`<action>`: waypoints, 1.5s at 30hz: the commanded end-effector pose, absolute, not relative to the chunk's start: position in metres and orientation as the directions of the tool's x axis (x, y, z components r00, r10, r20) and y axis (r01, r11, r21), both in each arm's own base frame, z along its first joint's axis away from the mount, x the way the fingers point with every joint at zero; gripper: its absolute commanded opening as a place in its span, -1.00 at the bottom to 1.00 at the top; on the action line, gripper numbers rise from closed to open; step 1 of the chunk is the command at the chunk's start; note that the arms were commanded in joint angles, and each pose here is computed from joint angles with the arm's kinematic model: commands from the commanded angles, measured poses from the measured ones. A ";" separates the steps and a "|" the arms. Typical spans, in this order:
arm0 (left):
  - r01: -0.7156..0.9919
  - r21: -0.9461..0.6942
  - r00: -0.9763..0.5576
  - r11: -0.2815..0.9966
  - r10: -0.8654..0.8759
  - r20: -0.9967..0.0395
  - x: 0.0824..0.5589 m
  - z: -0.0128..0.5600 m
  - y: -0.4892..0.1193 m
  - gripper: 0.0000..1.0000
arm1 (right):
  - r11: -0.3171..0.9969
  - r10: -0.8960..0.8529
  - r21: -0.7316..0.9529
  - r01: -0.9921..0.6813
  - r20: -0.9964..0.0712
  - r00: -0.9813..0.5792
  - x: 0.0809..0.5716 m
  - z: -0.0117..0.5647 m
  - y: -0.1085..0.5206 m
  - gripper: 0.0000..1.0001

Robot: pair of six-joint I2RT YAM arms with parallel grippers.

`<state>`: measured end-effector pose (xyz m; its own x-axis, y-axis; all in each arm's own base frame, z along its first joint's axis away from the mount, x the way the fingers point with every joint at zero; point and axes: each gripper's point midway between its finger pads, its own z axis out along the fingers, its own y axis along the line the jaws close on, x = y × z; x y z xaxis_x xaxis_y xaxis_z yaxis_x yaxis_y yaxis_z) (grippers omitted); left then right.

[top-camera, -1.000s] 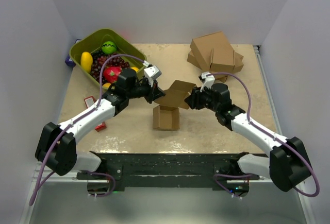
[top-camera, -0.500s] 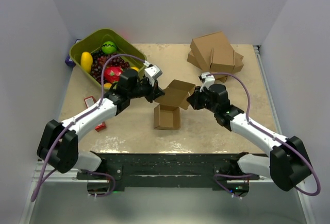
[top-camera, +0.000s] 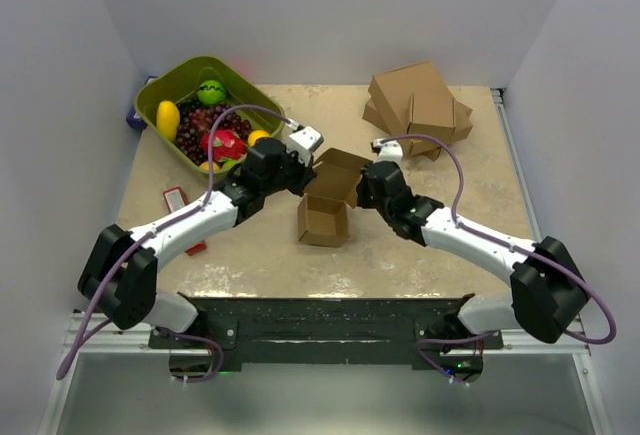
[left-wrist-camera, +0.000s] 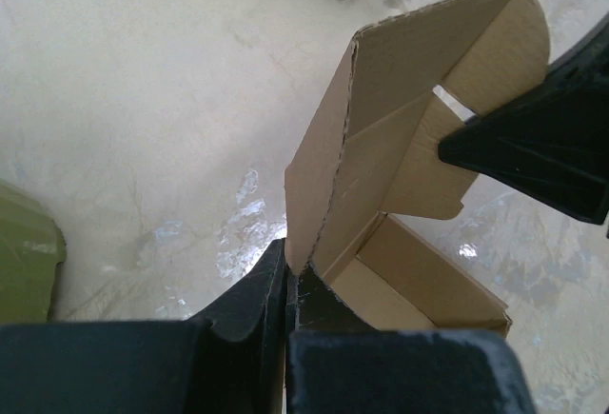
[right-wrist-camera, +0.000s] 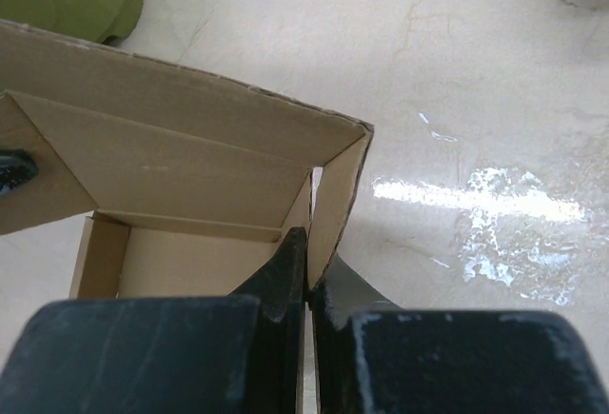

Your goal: Fold the paper box

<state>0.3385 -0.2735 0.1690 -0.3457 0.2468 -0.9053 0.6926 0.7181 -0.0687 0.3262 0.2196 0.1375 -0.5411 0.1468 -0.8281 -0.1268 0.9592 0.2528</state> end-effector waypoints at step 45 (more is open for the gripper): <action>0.369 -0.119 -0.257 0.922 -0.022 -0.966 0.394 0.162 -0.332 -1.00 | 0.965 0.245 0.229 0.128 -0.962 -0.121 0.370 0.216 0.231 -1.00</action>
<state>0.3963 -0.3036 0.1526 -0.2873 0.0302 -0.9574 0.2981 0.9527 -0.0594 0.3606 0.2162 0.1775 -0.2743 0.0784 -0.9584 0.1349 0.9900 0.0424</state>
